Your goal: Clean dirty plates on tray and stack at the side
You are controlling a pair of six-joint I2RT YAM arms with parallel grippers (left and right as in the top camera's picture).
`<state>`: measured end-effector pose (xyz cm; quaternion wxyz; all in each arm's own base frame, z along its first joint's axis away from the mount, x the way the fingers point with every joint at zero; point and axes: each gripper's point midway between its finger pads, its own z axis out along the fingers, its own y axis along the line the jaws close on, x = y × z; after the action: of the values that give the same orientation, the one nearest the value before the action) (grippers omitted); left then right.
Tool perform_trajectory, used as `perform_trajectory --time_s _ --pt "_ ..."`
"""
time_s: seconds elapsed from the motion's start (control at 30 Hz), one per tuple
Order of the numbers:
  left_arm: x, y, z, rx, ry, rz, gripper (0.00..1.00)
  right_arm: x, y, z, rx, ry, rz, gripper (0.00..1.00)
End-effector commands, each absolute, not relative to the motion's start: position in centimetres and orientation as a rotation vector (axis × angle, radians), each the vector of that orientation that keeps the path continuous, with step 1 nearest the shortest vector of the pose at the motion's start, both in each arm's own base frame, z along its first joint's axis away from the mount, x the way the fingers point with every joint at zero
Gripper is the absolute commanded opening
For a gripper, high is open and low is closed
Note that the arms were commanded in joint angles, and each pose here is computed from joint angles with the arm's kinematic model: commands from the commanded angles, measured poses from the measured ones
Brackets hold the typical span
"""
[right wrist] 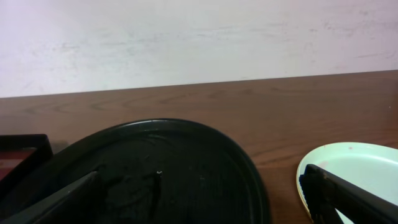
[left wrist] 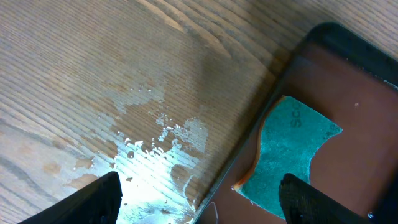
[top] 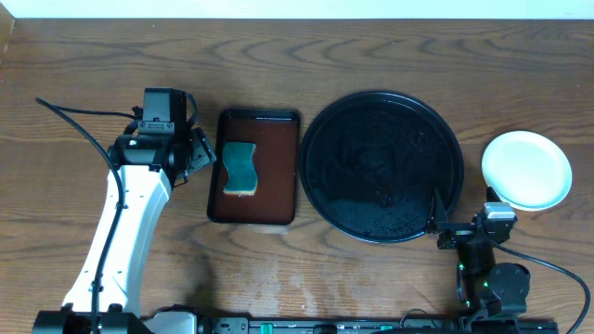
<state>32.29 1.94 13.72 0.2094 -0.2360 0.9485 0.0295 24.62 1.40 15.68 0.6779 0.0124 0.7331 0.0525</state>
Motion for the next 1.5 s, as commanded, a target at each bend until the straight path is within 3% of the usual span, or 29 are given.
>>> perform_trajectory --time_s 0.0,1.47 --pt "32.6 2.13 14.01 -0.659 2.63 0.088 0.82 24.57 1.59 15.71 0.008 1.644 0.119 0.99" --pt "32.56 2.15 14.51 -0.658 2.615 0.083 0.82 24.58 1.59 15.7 0.008 1.645 0.119 0.99"
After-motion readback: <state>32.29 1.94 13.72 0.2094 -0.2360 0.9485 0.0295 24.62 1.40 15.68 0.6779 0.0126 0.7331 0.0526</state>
